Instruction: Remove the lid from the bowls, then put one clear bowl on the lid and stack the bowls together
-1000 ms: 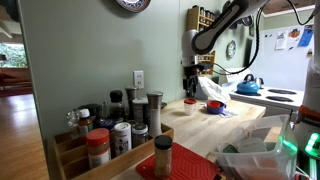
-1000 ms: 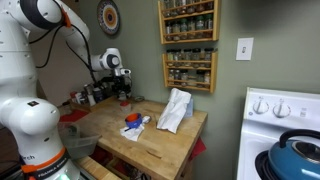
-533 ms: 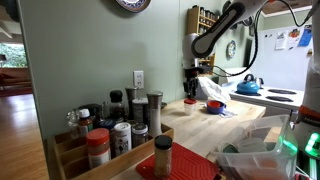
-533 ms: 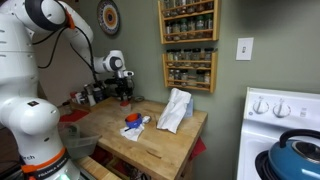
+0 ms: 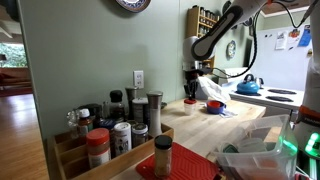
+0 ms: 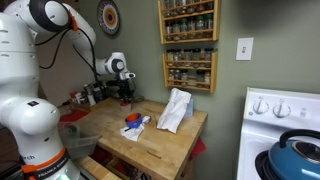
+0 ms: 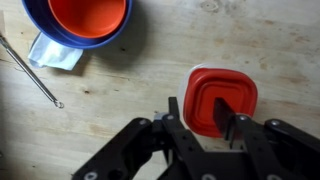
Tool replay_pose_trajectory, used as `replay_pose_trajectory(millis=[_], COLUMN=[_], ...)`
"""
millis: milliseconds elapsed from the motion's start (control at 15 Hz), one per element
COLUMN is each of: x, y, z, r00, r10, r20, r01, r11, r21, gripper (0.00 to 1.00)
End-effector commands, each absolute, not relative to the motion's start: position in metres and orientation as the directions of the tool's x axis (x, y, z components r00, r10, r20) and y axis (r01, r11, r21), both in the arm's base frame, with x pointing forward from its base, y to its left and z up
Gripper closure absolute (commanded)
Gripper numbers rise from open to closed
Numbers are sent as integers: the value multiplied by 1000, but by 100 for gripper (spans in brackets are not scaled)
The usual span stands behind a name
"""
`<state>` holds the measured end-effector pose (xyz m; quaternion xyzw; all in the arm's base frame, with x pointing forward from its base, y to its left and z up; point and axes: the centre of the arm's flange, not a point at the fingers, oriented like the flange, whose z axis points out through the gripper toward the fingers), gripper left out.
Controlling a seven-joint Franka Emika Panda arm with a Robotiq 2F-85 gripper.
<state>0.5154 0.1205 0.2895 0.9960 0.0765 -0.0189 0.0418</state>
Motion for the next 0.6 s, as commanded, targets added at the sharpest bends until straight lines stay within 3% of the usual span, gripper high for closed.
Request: replay_pose_trajectory(millis=[0,133,533], x=[518,518,518], y=[118,117,113], z=[283,283,285], r00=[990,990,991], r10=[138,135,132], r20=[-33,-34,-31], r01=[141,138,135], r11=[-986,-986,-986], r21=[91,93,94], gripper=[90,100,98])
